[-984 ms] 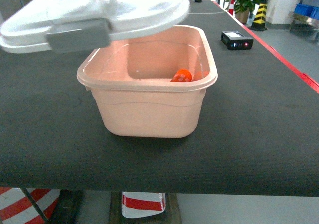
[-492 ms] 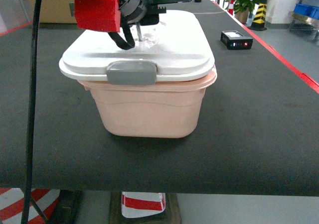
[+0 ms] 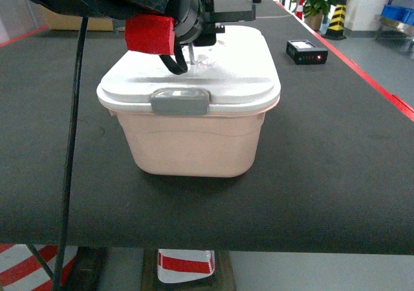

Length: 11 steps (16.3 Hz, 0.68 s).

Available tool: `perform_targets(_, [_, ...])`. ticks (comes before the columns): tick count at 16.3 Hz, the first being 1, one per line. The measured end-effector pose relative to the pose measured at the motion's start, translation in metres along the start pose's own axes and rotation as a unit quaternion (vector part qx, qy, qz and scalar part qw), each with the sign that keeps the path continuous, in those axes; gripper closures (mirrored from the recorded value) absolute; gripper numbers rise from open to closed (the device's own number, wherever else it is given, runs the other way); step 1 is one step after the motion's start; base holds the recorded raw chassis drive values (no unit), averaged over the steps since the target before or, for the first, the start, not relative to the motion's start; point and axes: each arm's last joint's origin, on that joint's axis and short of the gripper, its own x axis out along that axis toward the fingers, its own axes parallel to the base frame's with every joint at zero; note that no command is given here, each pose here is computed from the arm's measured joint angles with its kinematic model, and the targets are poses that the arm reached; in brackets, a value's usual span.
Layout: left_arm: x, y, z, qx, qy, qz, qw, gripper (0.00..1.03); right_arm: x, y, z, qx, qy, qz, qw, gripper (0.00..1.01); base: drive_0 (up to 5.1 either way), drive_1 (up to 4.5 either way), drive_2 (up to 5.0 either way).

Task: Pick capacitor and pack into box

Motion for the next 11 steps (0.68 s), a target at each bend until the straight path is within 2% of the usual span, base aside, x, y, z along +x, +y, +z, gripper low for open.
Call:
perform_targets(4, [0.002, -0.001, 0.001, -0.002, -0.003, -0.007, 1.0, 1.01, 0.0, 0.0, 0.0, 0.0, 0.0, 0.0, 1.0, 0.03, 0.0, 0.0, 0.0])
perform_targets(7, [-0.001, -0.001, 0.004, -0.009, -0.018, -0.017, 0.9997, 0.74, 0.0, 0.0, 0.0, 0.0, 0.0, 0.0, 1.0, 0.03, 0.0, 0.0, 0.0])
perform_targets(8, [-0.008, 0.002, 0.007, -0.011, -0.022, -0.017, 0.9995, 0.62, 0.0, 0.0, 0.0, 0.0, 0.0, 0.0, 1.0, 0.03, 0.0, 0.0, 0.0])
perform_targets(9, [-0.022, 0.005, 0.018, -0.02, -0.043, -0.02, 0.9987, 0.47, 0.0, 0.0, 0.0, 0.0, 0.0, 0.0, 1.0, 0.03, 0.0, 0.0, 0.0])
perform_targets(10, [-0.095, 0.027, 0.071, -0.041, -0.146, -0.015, 0.9883, 0.1, 0.0, 0.0, 0.0, 0.0, 0.0, 0.0, 1.0, 0.03, 0.0, 0.0, 0.0])
perform_targets(11, [-0.126, 0.038, 0.081, -0.041, -0.178, -0.003, 0.9831, 0.03, 0.0, 0.0, 0.0, 0.0, 0.0, 0.0, 1.0, 0.03, 0.0, 0.0, 0.0])
